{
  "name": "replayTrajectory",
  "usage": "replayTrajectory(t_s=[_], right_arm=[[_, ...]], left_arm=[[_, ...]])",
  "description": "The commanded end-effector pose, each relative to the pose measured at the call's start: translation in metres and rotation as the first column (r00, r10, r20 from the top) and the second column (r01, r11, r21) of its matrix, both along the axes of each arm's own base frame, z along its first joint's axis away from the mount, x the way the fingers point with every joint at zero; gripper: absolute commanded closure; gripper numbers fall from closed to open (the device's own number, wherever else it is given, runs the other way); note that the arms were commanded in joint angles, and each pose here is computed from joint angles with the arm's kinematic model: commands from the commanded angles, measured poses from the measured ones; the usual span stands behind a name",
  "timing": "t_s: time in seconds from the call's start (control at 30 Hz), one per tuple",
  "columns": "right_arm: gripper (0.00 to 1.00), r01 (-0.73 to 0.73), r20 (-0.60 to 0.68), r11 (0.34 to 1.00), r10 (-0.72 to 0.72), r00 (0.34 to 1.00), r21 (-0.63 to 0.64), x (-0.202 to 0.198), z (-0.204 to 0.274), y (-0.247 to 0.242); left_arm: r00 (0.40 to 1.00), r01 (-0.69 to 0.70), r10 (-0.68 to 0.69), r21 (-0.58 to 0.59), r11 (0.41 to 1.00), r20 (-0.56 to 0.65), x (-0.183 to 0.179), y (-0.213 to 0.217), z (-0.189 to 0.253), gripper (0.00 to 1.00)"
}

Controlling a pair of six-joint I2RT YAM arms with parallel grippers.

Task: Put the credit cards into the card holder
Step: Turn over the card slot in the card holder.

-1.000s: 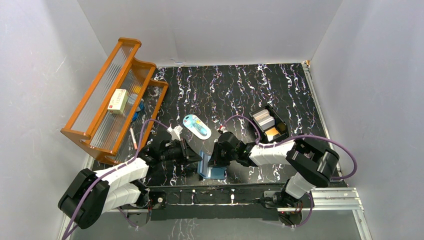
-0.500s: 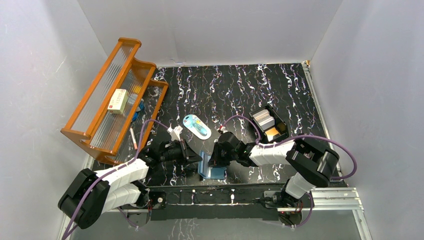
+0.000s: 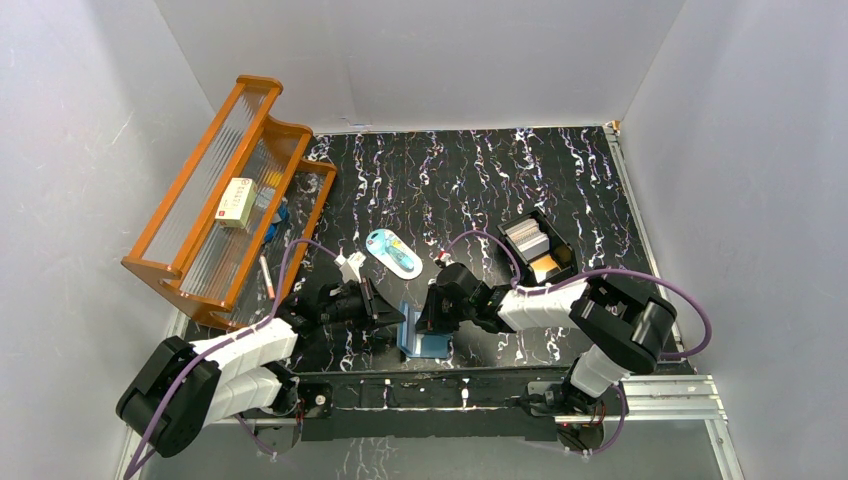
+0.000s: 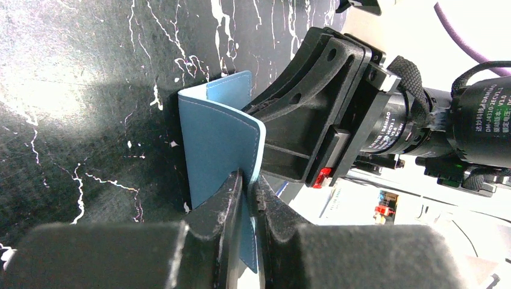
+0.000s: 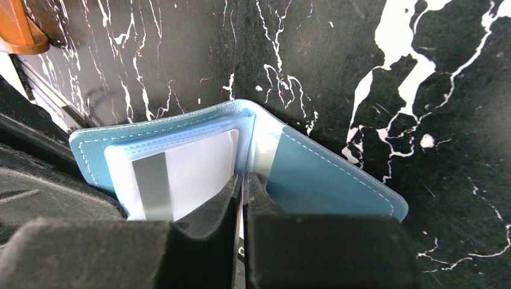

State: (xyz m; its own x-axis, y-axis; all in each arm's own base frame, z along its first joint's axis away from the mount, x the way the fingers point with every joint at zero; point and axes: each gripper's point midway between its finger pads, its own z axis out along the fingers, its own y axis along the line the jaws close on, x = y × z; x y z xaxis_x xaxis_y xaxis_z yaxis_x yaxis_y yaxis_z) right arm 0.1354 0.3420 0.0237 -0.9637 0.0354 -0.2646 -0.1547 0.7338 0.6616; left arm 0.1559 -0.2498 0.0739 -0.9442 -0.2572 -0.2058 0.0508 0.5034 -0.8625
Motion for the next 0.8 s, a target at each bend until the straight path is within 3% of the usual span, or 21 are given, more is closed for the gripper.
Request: replayTrajectory(t_s=[0.0, 0.3, 0.77], right_arm=[[0.87, -0.001, -0.001, 1.0, 0.001, 1.0, -0.014, -0.0013, -0.0095, -0.0016], [0.87, -0.003, 0.0, 1.0, 0.003, 1.0, -0.013, -0.0005, -0.0091, -0.0005], [0.87, -0.009, 0.002, 1.0, 0.009, 1.0, -0.015, -0.0002, -0.0087, 0.0003]], left_arm=[[0.999, 0.046, -0.045, -0.039, 0.998, 0.027, -0.0056, -0.006, 0.0083, 0.9], [0.998, 0.053, -0.052, -0.041, 0.998, 0.031, -0.0062, -0.0074, 0.008, 0.94], [0.998, 0.058, -0.057, -0.035, 0.998, 0.025, -0.0064, -0.0083, 0.0048, 0.86]])
